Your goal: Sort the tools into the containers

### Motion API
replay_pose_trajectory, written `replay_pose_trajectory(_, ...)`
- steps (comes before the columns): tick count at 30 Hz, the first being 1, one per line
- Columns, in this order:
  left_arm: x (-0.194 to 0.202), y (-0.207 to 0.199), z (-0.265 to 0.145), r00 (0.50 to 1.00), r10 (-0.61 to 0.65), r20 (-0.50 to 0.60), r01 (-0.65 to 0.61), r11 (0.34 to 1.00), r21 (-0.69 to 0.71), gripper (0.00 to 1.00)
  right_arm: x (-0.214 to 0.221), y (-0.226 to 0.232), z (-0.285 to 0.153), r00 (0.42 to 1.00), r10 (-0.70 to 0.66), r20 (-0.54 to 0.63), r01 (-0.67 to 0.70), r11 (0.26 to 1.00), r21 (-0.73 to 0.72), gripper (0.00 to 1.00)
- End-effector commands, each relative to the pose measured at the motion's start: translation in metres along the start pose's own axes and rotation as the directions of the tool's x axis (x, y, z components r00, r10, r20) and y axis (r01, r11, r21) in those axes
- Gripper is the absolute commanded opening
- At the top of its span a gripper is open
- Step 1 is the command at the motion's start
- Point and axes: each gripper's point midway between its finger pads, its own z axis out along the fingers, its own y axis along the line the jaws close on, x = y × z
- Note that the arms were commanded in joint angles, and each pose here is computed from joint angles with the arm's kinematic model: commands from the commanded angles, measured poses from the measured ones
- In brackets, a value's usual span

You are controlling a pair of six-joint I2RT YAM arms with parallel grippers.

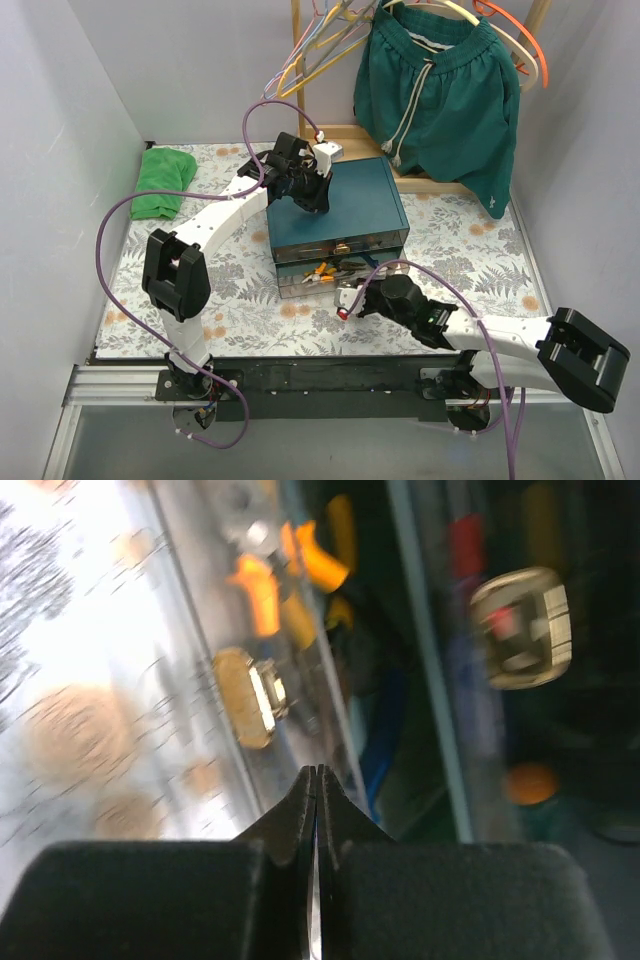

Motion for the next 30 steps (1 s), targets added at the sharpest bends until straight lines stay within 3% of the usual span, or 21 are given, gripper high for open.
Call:
replay_pose_trajectory(1, 0.088, -0.004, 0.015, 0.952, -0.085, -0.295, 0.099, 0.995, 0.031, 0.00, -0.039, -0.061, 0.001, 0.989, -0.058, 0.134, 0.023, 0.969, 0.247, 0.01)
replay_pose_trajectory(9, 0.084, -0.004, 0.014, 0.955, -0.083, -0.285, 0.094, 0.995, 0.027, 0.00, -0.039, -0.063, 0.004, 0.974, -0.179, 0.137, 0.131, 0.945, 0.301, 0.01)
replay_pose_trajectory(16, 0.078, -0.004, 0.010, 0.961, -0.079, -0.266, 0.088, 0.996, 0.021, 0.00, -0.034, -0.066, 0.022, 0.974, -0.190, 0.121, 0.154, 0.955, 0.255, 0.01)
replay_pose_trajectory(21, 0.074, -0.005, 0.004, 0.966, -0.065, -0.250, 0.071, 0.997, 0.015, 0.00, -0.058, -0.088, 0.009, 0.962, -0.202, 0.184, 0.139, 0.941, 0.308, 0.01)
replay_pose_trajectory(25, 0.077, -0.004, 0.004, 0.965, -0.065, -0.253, 0.070, 0.997, 0.014, 0.00, -0.081, -0.078, -0.006, 0.952, -0.112, 0.287, 0.058, 0.980, 0.190, 0.01)
replay_pose_trajectory(28, 0.075, -0.003, 0.005, 0.967, -0.063, -0.247, 0.068, 0.998, 0.012, 0.00, -0.090, -0.046, -0.017, 0.941, -0.009, 0.340, 0.015, 1.000, -0.016, 0.01)
replay_pose_trajectory(30, 0.070, -0.002, 0.006, 0.969, -0.059, -0.238, 0.063, 0.998, 0.008, 0.00, -0.078, -0.013, -0.018, 0.955, 0.049, 0.293, 0.002, 0.985, -0.172, 0.01)
